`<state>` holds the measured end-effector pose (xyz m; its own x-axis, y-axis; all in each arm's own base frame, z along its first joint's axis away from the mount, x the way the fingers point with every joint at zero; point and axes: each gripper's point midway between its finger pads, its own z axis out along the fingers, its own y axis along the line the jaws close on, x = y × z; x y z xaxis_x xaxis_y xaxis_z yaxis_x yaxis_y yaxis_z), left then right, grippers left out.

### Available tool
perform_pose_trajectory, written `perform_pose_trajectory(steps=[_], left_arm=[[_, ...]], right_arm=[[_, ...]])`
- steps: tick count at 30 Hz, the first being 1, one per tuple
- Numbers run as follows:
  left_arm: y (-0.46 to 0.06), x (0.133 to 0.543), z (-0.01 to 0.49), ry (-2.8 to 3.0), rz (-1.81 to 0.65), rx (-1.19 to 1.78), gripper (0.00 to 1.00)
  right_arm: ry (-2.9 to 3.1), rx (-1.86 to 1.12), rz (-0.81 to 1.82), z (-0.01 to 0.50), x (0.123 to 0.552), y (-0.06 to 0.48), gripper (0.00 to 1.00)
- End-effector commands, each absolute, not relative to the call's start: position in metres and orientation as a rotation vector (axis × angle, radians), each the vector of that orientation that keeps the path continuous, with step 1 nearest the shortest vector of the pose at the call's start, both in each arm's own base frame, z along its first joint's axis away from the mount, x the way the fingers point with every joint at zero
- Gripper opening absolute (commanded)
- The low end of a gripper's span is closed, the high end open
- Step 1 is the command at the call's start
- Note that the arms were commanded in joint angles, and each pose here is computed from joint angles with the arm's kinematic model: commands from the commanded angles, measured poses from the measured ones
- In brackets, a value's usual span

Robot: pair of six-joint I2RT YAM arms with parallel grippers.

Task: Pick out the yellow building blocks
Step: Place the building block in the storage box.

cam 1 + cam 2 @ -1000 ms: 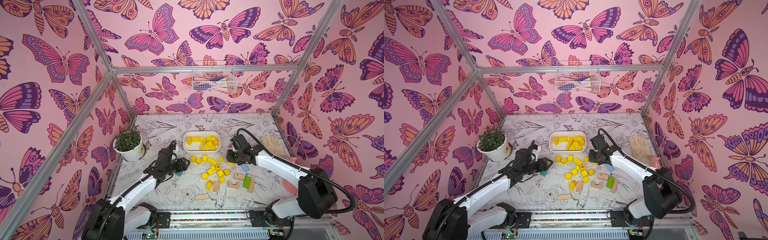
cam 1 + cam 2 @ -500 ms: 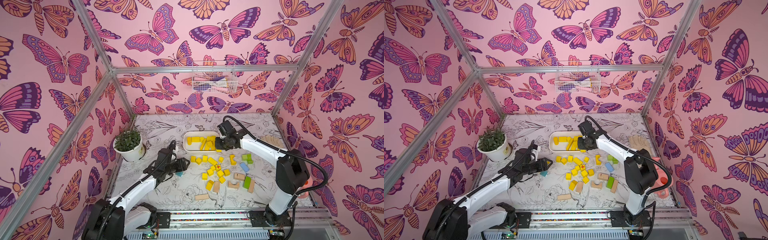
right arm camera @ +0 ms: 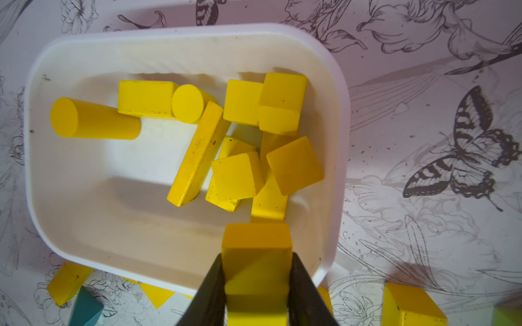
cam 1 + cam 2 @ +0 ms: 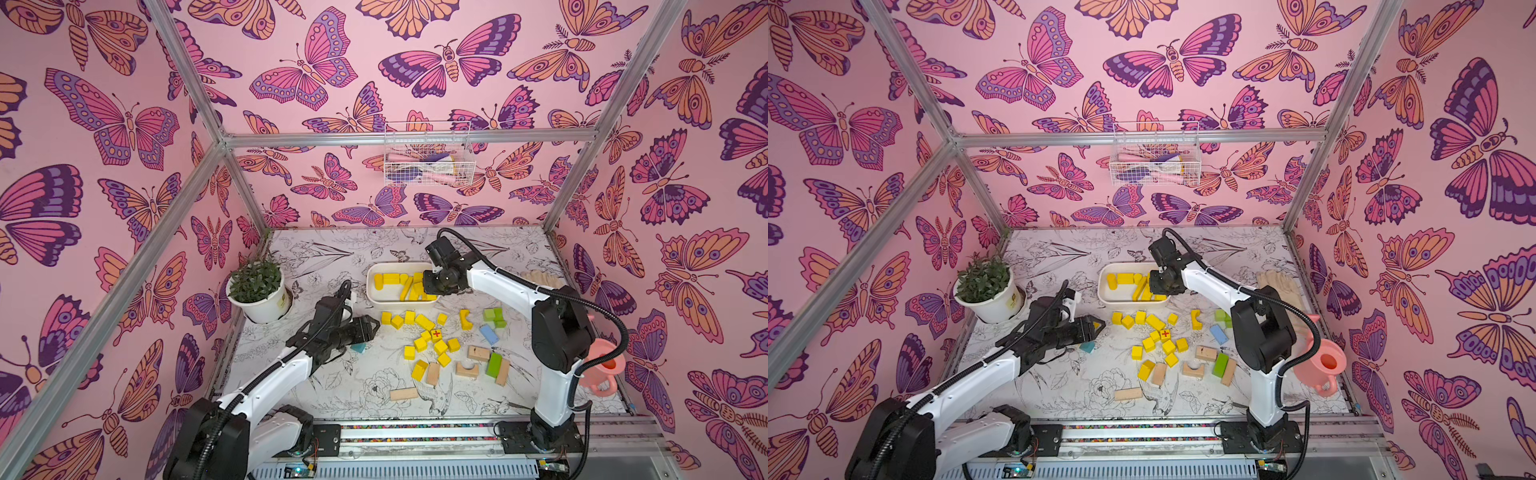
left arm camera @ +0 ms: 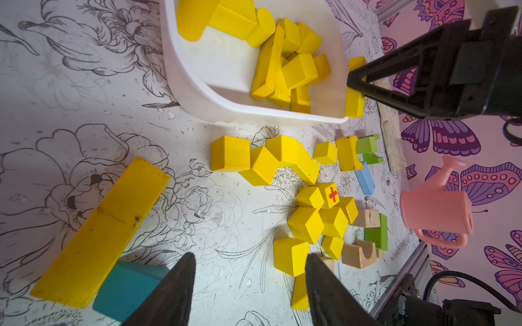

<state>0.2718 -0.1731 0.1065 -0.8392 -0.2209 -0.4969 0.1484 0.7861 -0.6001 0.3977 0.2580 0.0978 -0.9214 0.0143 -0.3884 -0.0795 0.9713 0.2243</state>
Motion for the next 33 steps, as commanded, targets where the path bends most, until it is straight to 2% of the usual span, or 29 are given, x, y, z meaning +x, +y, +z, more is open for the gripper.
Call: perform_pose_trajectory(steps=[1, 8, 21, 33], left_arm=[[-0.1717, 0.27, 0.1059, 2.402, -0.888, -0.054, 0.63], [-0.1711, 0.2699, 0.1066, 2.399, -0.888, -0.056, 0.62], [-0.1706, 0.2699, 0.107, 2.396, -0.889, -0.058, 0.63], [-0.1701, 0.2699, 0.1069, 2.396, -0.889, -0.062, 0.63]], right_arm=[[2.727, -0.057, 0.304, 0.0997, 0.4002, 0.2612, 0.29], [2.734, -0.058, 0.296, 0.0967, 0.4074, 0.2653, 0.3], [2.742, -0.068, 0.272, 0.0943, 0.4039, 0.2664, 0.42], [2.74, -0.07, 0.271, 0.098, 0.4034, 0.2663, 0.42]])
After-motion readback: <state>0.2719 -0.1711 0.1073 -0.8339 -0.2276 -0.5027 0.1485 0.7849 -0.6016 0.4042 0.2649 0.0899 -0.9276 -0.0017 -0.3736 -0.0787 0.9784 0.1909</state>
